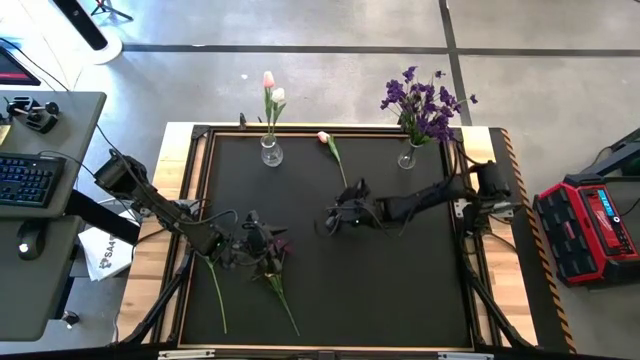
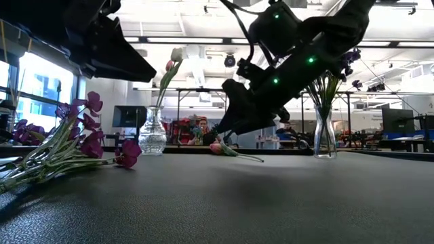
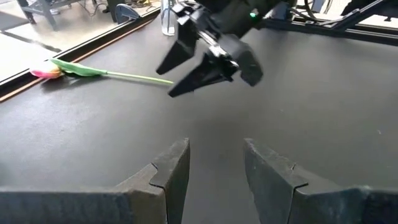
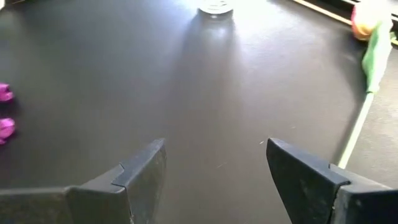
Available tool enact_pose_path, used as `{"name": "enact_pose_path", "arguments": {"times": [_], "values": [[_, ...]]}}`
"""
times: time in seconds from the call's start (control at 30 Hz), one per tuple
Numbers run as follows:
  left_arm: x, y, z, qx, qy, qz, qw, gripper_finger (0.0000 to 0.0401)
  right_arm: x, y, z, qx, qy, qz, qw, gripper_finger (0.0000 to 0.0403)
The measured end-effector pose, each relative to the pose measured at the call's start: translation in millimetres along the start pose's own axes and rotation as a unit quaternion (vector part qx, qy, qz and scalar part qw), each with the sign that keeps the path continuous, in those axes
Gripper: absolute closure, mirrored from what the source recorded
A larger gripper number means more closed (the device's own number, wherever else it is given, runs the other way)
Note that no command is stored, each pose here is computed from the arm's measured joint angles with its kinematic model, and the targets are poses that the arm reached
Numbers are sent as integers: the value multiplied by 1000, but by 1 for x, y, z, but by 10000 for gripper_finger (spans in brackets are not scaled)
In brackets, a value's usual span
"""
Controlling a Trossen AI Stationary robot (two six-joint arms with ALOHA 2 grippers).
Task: Sort flowers into vase by color
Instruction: Put the pink tulip into the left transparent vase
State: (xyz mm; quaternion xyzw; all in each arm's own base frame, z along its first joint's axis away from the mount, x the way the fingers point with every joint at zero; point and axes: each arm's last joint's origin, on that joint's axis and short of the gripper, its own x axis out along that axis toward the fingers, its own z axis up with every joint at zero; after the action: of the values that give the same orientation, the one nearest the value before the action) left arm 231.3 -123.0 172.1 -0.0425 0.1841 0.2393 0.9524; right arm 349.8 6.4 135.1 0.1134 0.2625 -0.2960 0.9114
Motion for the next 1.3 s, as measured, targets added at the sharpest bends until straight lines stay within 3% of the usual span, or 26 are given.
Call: {"name": "enact_pose_path", "arguments": {"times": [0.2,0.8,1.03,1.3], "values": [[0,0,0,0,0,0,1000,264,7,-7,3,-1,-6,-10,1000,142],[-5,-4,-2,-11,-1,-13,1000,264,39,-11,-27,9,10,-23,1000,142],[-5,-4,-2,-13,-1,-14,1000,264,40,-16,-23,9,9,-31,999,153],[-8,-6,-3,-10,0,-22,1000,264,47,-33,4,10,-7,-56,998,187]]}}
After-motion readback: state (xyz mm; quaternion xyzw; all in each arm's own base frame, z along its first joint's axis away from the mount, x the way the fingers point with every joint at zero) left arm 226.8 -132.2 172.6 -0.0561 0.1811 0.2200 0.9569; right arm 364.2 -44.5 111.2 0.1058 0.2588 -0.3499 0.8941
